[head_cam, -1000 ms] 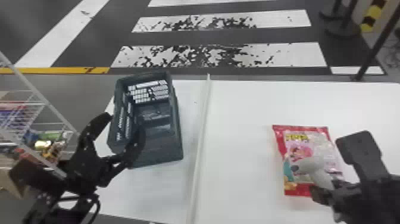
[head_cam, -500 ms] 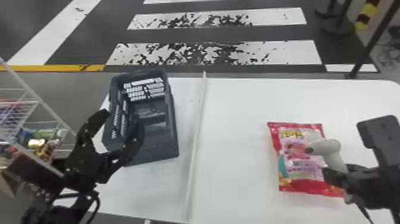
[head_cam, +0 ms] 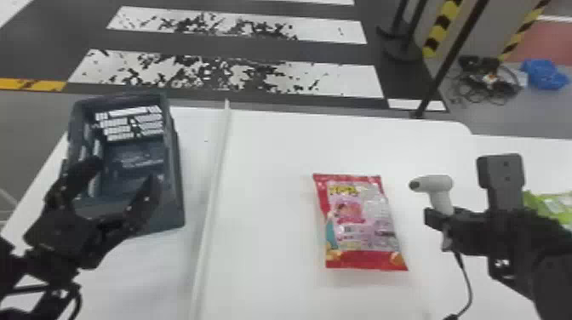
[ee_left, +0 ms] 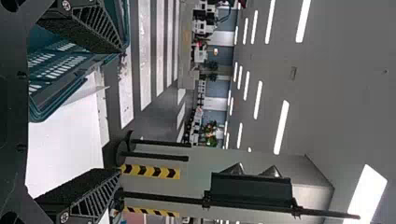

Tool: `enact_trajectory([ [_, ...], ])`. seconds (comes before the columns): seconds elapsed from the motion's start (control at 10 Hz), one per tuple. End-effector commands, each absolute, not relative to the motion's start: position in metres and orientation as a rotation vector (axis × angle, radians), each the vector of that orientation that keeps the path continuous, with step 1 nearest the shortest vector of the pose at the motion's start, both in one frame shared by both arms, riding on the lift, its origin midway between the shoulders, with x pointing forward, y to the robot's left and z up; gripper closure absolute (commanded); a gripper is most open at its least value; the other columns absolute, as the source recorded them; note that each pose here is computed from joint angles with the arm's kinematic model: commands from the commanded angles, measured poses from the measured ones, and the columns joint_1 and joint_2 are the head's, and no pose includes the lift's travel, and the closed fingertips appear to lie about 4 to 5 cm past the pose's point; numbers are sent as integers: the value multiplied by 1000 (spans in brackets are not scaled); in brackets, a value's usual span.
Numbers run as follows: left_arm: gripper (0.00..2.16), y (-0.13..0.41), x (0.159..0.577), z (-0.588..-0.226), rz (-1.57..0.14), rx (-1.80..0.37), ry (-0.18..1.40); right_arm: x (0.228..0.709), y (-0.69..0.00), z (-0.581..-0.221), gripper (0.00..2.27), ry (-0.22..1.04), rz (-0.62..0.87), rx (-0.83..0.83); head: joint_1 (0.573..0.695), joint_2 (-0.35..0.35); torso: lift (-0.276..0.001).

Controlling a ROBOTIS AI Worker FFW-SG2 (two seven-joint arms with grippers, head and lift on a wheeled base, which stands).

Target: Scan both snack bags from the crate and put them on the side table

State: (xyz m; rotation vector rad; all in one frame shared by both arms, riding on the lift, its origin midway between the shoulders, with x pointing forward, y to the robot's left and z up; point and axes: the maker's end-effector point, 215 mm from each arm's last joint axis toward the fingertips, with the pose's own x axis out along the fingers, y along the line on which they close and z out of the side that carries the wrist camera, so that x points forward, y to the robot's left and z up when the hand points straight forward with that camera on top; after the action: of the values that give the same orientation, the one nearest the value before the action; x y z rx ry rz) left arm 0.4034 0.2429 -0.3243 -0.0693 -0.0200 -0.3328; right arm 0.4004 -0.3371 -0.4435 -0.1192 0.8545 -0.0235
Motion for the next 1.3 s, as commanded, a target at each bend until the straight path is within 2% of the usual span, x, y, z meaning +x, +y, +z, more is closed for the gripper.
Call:
enact_trajectory([
  [0.0, 87, 232, 405, -337, -324, -76, 26, 417, -367, -451, 2256, 819, -73, -99, 695, -120, -87],
  [0.2, 87, 225, 409, -346, -297, -77, 63, 447, -395, -460, 2256, 769, -121, -90, 695, -186, -87],
  [0.6, 87, 199, 412, -357, -275, -75, 110, 474, -417, -501, 2256, 837, -144, -51, 695, -249, -87],
  [1.0, 87, 193, 413, -361, -244, -71, 138, 500, -418, -530, 2256, 802, -139, -55, 695, -266, -87],
  [1.2, 87, 191, 413, -360, -243, -73, 136, 497, -420, -543, 2169, 821, -146, -64, 695, -271, -87],
])
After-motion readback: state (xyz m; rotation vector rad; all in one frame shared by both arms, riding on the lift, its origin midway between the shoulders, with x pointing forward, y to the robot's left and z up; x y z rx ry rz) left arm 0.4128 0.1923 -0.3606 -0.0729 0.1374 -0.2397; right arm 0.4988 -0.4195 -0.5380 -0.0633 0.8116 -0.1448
